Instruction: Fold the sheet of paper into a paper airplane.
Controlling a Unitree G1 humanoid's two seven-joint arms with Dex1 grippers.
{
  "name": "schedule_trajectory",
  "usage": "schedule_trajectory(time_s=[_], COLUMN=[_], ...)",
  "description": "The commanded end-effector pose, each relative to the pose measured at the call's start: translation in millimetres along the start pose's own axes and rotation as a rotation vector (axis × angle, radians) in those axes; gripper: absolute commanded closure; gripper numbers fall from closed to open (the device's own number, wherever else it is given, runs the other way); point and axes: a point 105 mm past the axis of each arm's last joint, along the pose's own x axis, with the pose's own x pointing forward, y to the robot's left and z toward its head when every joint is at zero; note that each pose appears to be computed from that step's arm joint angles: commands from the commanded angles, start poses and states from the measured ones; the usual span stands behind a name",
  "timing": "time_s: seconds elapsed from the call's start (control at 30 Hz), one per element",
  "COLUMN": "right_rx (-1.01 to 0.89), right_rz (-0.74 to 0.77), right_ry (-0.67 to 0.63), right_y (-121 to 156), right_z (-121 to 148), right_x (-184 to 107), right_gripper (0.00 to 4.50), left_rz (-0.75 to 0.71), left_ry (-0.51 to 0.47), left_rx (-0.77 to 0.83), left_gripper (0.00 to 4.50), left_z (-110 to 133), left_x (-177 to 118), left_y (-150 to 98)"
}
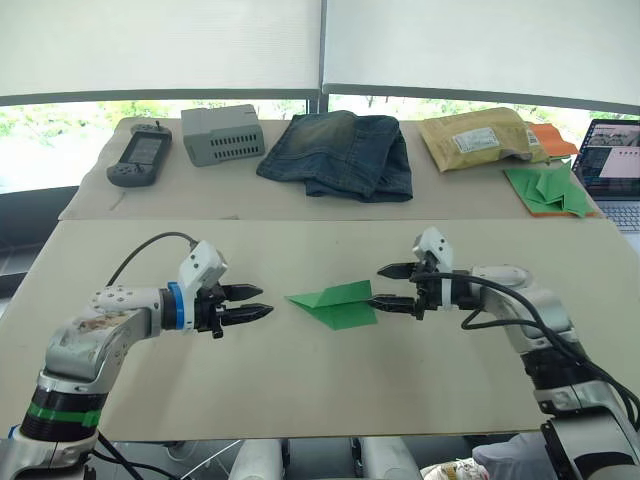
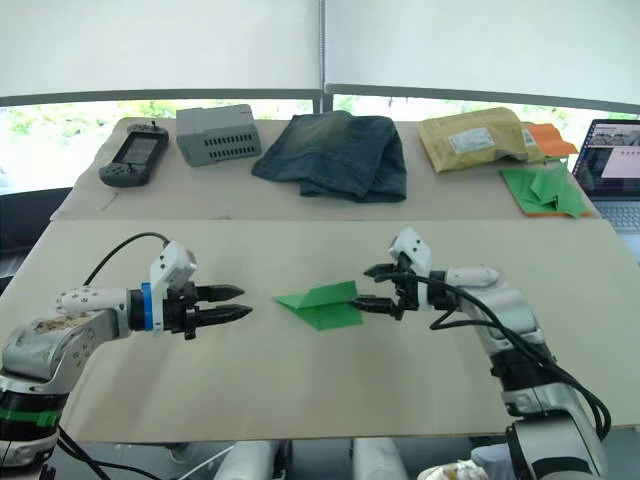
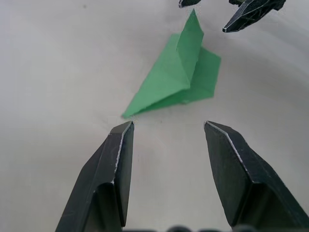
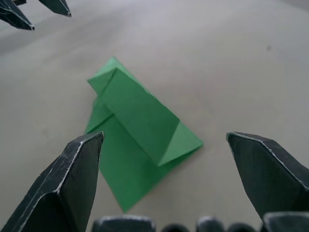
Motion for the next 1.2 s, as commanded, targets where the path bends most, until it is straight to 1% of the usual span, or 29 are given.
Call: schedule_trajectory(time_s=[0.03,0.07,0.1,0.13,0.2,0.23,0.37,0.47,0.5,0.57,0.63,0.67,0.8,0.83,0.87,0.9,1.03,1.07,1.13,1.2], right_rx=[-0.034,-0.031,-0.021,-0.015,-0.015,-0.006,-0.021,-0.045,-0.065,-0.105,-0.207,-0.264,-0.519,-0.614,-0.74,-0.823,-1.049,-1.136,-1.349,-1.532], right_rz=[0.07,0.081,0.093,0.102,0.155,0.185,0.235,0.258,0.262,0.264,0.223,0.202,0.112,0.071,0.027,0.006,-0.112,-0.149,-0.168,-0.152], right_ry=[-0.013,-0.016,-0.021,-0.025,-0.029,-0.025,0.0,0.0,-0.012,-0.031,-0.038,-0.049,-0.118,-0.11,-0.086,-0.079,-0.189,-0.198,-0.143,-0.093], right_y=[-2,-3,-4,-5,0,3,8,11,12,12,10,8,7,5,2,1,3,4,7,12], right_z=[13,15,16,17,21,21,18,18,22,30,41,48,78,82,85,86,103,106,96,77], right_x=[4,5,6,6,4,3,2,5,5,5,4,4,-2,-4,-5,-6,-9,-11,-8,-4], right_gripper=[0.0,0.0,0.55,0.82,1.6,1.9,3.3,4.32,4.48,4.48,4.48,4.48,4.48,4.48,4.48,4.48,4.48,4.48,4.48,4.48], left_rz=[0.012,0.015,0.017,0.019,0.048,0.053,0.076,0.065,0.062,0.056,0.042,0.032,0.008,0.008,0.003,-0.007,-0.02,-0.02,-0.025,-0.031], left_ry=[-0.025,-0.025,-0.026,-0.026,-0.011,-0.009,0.0,-0.093,-0.101,-0.086,-0.03,-0.017,-0.076,-0.08,-0.078,-0.071,-0.062,-0.062,-0.06,-0.055], left_rx=[0.047,0.045,0.043,0.042,0.044,0.039,0.063,0.041,0.044,0.052,0.088,0.096,0.096,0.097,0.097,0.104,0.111,0.111,0.108,0.106], left_gripper=[2.05,2.05,2.02,2.02,2.02,2.02,2.02,2.02,2.02,2.02,2.02,2.02,2.02,2.02,2.02,2.02,2.02,2.02,2.02,2.02], left_z=[8,7,7,7,3,1,0,21,25,26,22,23,43,45,46,46,46,46,46,44], left_x=[1,1,1,1,-1,-2,-2,-1,-1,-1,-3,-3,-3,-4,-4,-3,-3,-3,-3,-2], left_y=[-4,-4,-4,-4,1,2,6,6,6,6,4,3,0,0,0,0,-1,-1,-1,-3])
